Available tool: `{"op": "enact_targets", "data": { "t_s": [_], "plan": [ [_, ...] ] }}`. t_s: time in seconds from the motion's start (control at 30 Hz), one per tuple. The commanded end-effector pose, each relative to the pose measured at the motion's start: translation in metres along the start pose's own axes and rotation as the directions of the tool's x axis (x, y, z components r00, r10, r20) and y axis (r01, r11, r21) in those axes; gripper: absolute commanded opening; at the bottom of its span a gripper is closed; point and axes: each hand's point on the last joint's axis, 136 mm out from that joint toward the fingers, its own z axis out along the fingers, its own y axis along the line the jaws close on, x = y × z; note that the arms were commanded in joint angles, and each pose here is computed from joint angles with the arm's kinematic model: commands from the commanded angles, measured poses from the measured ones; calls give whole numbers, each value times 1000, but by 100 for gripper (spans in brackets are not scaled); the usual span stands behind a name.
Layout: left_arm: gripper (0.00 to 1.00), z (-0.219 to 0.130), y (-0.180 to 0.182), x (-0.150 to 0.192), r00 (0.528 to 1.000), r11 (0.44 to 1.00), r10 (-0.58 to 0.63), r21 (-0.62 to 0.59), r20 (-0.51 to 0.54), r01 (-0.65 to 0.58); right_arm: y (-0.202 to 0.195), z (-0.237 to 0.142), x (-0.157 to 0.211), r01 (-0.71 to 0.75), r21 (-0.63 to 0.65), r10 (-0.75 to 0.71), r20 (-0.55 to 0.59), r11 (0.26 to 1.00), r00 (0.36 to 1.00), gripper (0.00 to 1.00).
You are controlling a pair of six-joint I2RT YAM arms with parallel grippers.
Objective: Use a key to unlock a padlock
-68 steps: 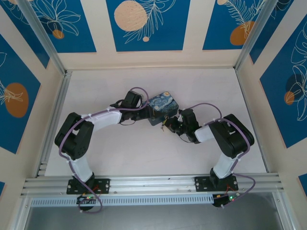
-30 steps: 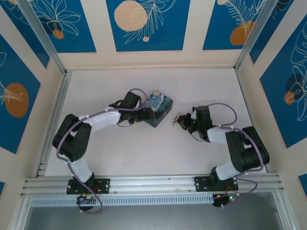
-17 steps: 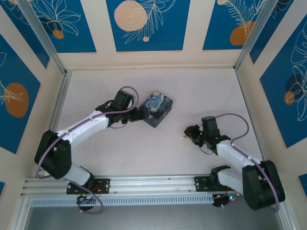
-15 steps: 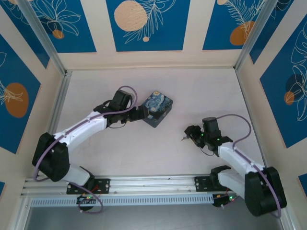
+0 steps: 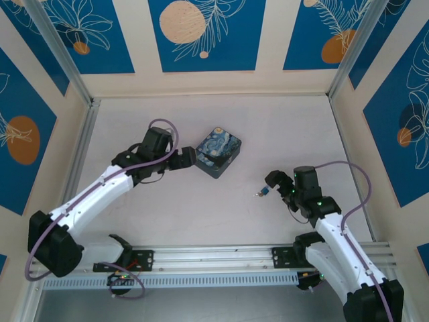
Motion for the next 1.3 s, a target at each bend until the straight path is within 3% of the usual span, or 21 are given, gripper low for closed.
{"op": "enact_targets", "data": {
  "t_s": [0.0, 0.17, 0.33, 0.63, 0.8, 1.0, 1.13, 1.27],
  "plan": [
    [100, -17, 38, -15, 994, 983, 65, -179, 84, -49, 9, -14, -32, 78, 65, -83, 94, 995, 992, 99],
    [100, -42, 80, -41, 944, 924, 184, -377, 274, -71, 25, -20, -87, 140, 180, -181, 237, 974, 955, 100],
    [100, -62, 109, -57, 849, 852, 328, -518, 414, -76, 33, -14, -139, 221, 293, -332, 414, 930, 848, 99],
    [100, -46, 150, -57, 790, 770, 462, -624, 403, -132, 19, 27, -168, 293, 433, -485, 445, 852, 753, 100],
    [100, -24, 181, -48, 811, 775, 433, -623, 394, -111, 9, 53, -166, 335, 435, -525, 455, 836, 719, 99],
    [100, 5, 194, -54, 771, 824, 413, -560, 484, -90, 25, 73, -148, 506, 339, -608, 473, 794, 637, 100],
    [100, 39, 204, -49, 765, 824, 444, -549, 467, -142, 52, 78, -125, 688, 210, -687, 478, 695, 548, 100],
    [100, 66, 209, -42, 784, 840, 437, -512, 440, -180, 49, 71, -127, 704, 169, -658, 551, 690, 513, 98]
  ]
}}
